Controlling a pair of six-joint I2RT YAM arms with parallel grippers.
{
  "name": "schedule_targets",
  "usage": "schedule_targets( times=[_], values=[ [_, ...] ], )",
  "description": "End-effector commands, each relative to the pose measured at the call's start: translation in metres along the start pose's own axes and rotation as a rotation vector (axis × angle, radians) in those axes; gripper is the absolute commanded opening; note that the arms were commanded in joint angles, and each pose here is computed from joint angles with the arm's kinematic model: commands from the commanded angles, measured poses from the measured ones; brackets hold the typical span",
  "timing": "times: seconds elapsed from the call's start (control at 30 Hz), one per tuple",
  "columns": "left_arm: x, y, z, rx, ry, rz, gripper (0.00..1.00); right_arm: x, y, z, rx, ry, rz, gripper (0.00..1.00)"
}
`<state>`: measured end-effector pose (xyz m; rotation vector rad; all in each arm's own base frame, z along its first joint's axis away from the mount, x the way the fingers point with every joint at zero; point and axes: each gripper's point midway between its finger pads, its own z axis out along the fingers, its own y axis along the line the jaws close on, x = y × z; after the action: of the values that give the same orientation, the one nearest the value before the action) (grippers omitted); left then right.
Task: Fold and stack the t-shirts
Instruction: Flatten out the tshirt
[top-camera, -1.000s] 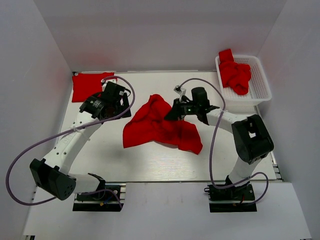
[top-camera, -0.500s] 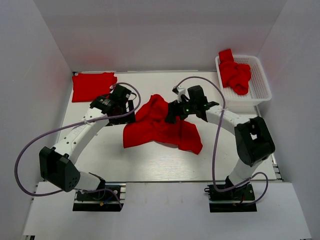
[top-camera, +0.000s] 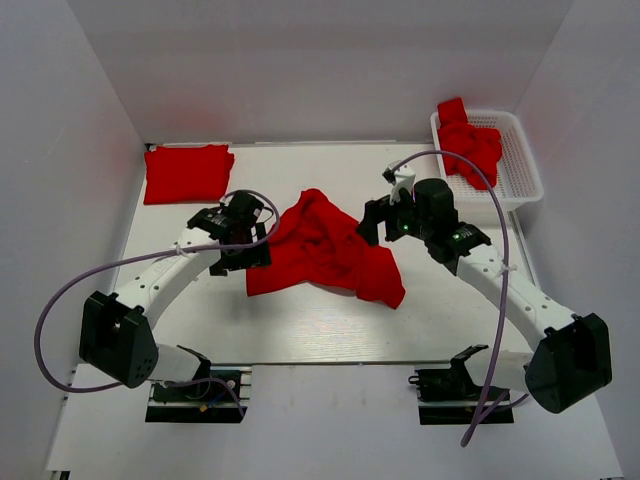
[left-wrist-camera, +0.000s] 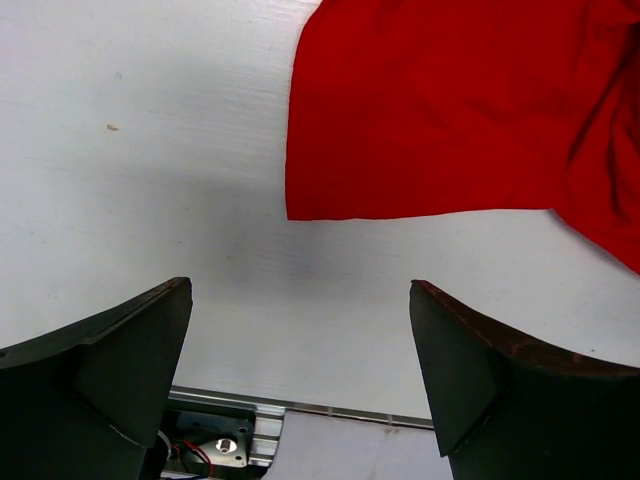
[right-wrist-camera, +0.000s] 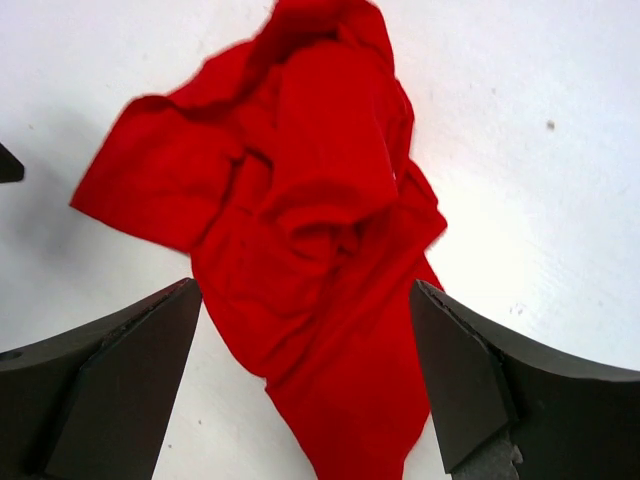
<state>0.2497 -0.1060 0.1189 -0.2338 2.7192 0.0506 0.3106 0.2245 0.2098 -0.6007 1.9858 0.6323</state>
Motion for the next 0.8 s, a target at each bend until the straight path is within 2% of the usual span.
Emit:
schedule_targets(
  times=[0.0,0.23,0.47,0.6,0.77],
  values=[
    [-0.005,-0.005,-0.007,0.045,-0.042,-0.043,1.00,0.003,-0.005,-0.002,0.033,0.014,0.016,0.90],
    [-0.002,-0.010,0.012,0.066,-0.051,-0.036,1.00,0.009,-0.007,0.007,0.025,0.051,0.010,0.90],
    [0.005,-0.015,0.046,0.031,-0.002,-0.002,1.00,0.029,-0.013,0.026,0.032,0.112,0.036,0.90],
    [0.015,-0.007,0.063,-0.012,0.035,0.002,0.94,0.024,-0.003,0.038,-0.037,0.105,0.054,0.90],
    [0.034,-0.005,0.084,-0.015,0.080,0.011,0.83,0.033,-0.004,0.059,-0.062,0.161,0.057,0.90]
  ],
)
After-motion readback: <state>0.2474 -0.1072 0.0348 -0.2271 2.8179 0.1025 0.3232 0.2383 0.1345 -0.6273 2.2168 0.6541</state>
